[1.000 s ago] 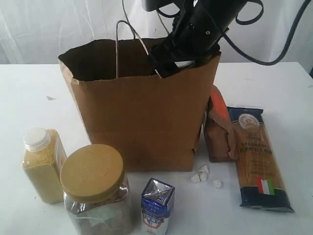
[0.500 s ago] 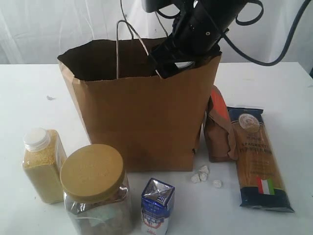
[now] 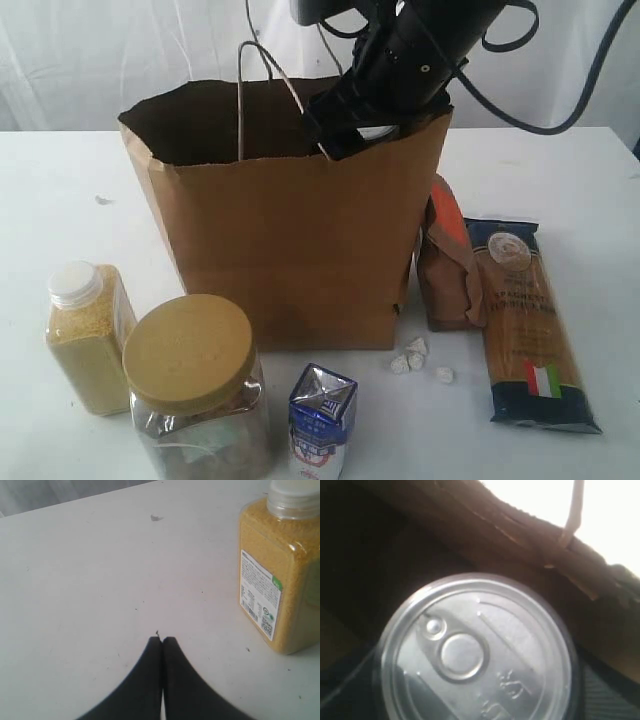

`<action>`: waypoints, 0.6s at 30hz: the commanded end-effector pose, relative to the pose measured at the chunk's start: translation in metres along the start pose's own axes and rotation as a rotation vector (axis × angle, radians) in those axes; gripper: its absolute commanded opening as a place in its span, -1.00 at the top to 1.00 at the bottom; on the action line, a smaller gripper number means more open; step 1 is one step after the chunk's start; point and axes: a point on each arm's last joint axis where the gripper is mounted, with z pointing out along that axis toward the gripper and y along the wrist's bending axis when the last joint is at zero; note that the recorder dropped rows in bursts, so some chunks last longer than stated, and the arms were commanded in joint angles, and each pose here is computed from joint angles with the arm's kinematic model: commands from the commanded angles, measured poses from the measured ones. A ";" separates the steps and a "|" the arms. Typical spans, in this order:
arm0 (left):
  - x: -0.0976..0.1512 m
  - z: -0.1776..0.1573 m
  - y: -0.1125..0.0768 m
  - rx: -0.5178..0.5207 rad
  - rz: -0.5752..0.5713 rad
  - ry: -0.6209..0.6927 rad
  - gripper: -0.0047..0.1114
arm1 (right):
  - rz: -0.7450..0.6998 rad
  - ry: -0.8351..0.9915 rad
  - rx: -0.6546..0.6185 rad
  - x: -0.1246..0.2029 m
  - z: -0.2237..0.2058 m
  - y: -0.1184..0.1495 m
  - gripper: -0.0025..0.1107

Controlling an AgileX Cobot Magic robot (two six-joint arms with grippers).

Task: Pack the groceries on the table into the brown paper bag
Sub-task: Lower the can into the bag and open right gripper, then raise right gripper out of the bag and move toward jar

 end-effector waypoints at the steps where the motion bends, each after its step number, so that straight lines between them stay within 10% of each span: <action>1: 0.001 0.000 0.000 0.000 -0.011 -0.003 0.92 | -0.015 -0.034 0.008 -0.003 -0.003 -0.001 -0.39; 18: 0.001 0.000 0.000 0.000 -0.011 -0.003 0.92 | -0.017 -0.092 0.021 -0.004 -0.026 0.005 -0.64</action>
